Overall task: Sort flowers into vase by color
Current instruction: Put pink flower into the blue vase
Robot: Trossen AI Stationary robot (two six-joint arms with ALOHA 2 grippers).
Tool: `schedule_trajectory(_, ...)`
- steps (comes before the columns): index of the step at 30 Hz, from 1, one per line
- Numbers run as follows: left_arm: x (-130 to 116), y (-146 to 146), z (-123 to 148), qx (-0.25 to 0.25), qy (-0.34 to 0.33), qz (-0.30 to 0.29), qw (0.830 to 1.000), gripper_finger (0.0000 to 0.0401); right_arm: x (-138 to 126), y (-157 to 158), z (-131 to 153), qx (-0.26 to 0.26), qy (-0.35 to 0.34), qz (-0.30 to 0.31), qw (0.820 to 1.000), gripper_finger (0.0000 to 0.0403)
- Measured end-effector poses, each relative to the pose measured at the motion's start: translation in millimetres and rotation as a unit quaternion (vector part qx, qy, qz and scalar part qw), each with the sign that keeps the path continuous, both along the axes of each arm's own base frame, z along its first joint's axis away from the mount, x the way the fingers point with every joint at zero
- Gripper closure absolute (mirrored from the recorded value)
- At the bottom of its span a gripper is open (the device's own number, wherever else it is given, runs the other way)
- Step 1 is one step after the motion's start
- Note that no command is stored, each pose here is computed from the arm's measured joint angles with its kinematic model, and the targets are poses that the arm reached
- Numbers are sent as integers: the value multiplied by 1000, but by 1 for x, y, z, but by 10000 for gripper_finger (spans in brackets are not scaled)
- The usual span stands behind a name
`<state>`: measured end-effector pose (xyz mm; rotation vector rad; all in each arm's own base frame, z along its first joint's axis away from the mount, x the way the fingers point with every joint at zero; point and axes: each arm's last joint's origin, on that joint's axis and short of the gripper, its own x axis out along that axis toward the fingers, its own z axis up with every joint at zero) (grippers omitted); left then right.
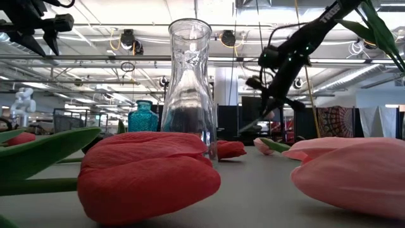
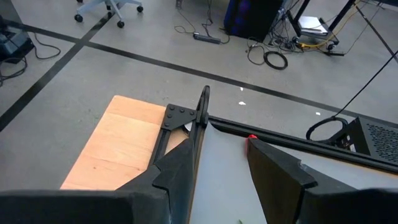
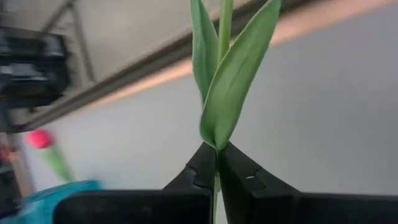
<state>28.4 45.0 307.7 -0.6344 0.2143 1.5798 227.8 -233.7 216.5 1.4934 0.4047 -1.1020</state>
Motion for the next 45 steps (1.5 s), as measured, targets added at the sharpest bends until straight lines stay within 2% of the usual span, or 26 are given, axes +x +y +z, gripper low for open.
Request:
schedule_trajectory(6, 0, 0, 0, -1, 1, 0, 1000, 244, -2, 4, 31, -75, -55, 19, 995, 399)
schedule_trajectory(12, 0, 0, 0, -1, 2, 0, 1000, 244, -3, 17, 63, -145, -100, 48, 983, 399)
schedule_trajectory(17, 0, 0, 0, -1, 2, 0, 1000, 244, -5, 34, 84, -174, -124, 70, 974, 399)
schedule_trajectory(22, 0, 0, 0, -1, 2, 0, 1000, 244, -7, 50, 104, -230, -142, 112, 956, 399)
schedule_trajectory(26, 0, 0, 0, -1, 2, 0, 1000, 244, -5, 60, 121, -310, -160, 170, 922, 399)
schedule_trajectory(30, 0, 0, 0, 1, -1, 0, 1000, 244, -1, 69, 135, -393, -173, 231, 873, 399)
schedule_trajectory(32, 1, 0, 0, 1, -5, -2, 1000, 244, 0, 72, 141, -424, -179, 244, 854, 399)
schedule_trajectory(36, 5, 2, 3, 1, -37, -26, 999, 244, 3, 77, 148, -464, -187, 257, 827, 399)
schedule_trajectory(41, 15, 6, 15, 31, -68, -106, 992, 244, 4, 79, 153, -485, -212, 289, 798, 399)
schedule_trajectory(43, 20, 7, 22, 57, -77, -152, 984, 244, 5, 80, 153, -483, -222, 302, 792, 399)
schedule_trajectory(45, 25, 8, 30, 86, -88, -202, 972, 244, 5, 81, 155, -489, -234, 320, 777, 399)
